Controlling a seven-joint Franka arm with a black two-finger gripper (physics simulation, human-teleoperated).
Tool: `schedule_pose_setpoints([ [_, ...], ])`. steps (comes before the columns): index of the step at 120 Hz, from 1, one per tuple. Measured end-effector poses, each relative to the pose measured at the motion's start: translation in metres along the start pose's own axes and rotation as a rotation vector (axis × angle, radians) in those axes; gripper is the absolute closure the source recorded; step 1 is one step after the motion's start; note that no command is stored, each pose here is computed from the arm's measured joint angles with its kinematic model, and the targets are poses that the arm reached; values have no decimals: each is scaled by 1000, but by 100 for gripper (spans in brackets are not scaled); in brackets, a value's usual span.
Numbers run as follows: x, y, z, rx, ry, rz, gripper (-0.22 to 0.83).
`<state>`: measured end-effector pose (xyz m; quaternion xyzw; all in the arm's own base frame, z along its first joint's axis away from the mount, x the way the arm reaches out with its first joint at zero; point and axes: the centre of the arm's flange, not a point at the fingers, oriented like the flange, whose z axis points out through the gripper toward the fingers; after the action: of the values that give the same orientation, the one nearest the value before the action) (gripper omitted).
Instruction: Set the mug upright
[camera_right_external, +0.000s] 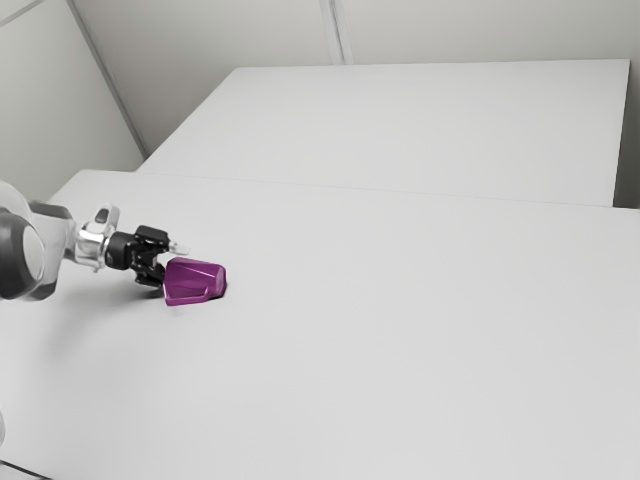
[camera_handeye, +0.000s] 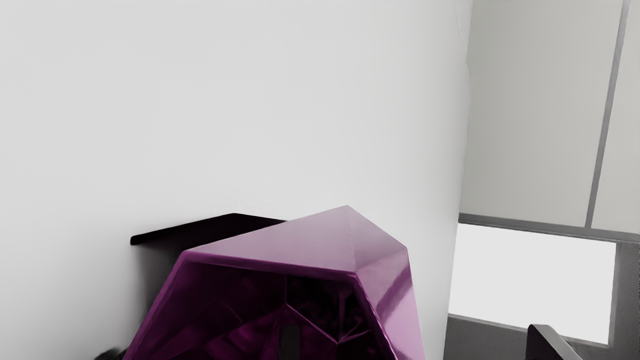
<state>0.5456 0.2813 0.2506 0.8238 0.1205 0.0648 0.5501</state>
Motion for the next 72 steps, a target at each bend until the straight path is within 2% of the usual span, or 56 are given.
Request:
schedule_pose_setpoints([
  [13, 0, 0, 0, -9, 10, 21, 47],
  [27, 1, 2, 0, -14, 15, 44, 63],
  [47, -6, 11, -3, -26, 26, 68, 73],
  [72, -22, 44, -8, -33, 41, 114, 76],
])
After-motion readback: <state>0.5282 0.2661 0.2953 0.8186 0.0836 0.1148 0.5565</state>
